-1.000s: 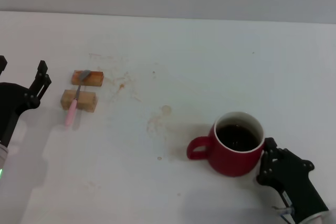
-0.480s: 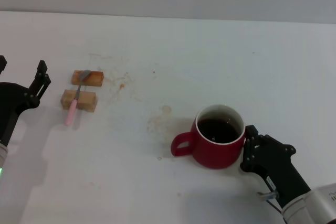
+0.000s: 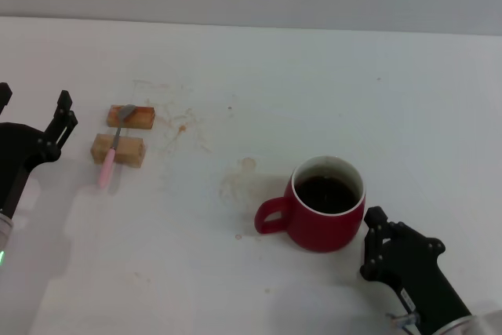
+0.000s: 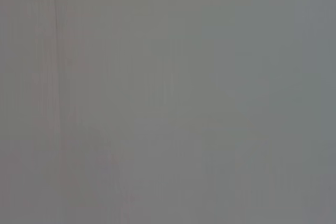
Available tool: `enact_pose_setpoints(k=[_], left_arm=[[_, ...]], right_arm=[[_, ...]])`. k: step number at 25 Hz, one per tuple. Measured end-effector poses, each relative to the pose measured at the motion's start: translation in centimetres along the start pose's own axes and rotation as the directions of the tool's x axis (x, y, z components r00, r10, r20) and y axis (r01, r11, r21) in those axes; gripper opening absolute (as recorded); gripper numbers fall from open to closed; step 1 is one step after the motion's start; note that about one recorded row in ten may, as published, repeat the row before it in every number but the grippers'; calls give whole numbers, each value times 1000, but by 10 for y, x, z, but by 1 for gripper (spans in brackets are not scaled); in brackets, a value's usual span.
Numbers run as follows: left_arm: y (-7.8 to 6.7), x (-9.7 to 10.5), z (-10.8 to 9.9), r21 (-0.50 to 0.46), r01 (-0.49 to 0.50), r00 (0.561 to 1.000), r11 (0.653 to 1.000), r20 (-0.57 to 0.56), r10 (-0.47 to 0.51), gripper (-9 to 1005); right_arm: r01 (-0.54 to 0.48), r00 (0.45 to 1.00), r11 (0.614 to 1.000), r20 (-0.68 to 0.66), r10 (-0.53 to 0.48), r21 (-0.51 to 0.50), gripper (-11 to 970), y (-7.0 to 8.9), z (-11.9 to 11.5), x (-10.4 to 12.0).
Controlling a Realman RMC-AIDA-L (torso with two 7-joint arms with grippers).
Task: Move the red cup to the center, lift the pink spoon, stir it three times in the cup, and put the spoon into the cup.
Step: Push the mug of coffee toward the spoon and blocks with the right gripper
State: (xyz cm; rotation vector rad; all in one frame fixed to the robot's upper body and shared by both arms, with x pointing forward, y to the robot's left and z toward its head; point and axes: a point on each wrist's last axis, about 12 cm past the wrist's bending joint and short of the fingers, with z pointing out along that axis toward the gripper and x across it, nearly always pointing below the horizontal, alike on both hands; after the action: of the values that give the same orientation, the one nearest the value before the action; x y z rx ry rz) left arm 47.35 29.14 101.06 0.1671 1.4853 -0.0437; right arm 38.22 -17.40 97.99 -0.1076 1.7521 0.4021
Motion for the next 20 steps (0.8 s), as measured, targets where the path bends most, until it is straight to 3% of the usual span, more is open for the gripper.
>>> enact_pose_setpoints(k=[9,20], left_arm=[[0,1,-1,4,-2,1000,1000,-4,2,845],[1,2,-2,-2,-3,1000,1000,-8,3,844]], right_arm=[[8,1000,999,4,-8,-54,-1,8,1,-1],[36,999,994,-20,-38,-107,0,9,29,-7]])
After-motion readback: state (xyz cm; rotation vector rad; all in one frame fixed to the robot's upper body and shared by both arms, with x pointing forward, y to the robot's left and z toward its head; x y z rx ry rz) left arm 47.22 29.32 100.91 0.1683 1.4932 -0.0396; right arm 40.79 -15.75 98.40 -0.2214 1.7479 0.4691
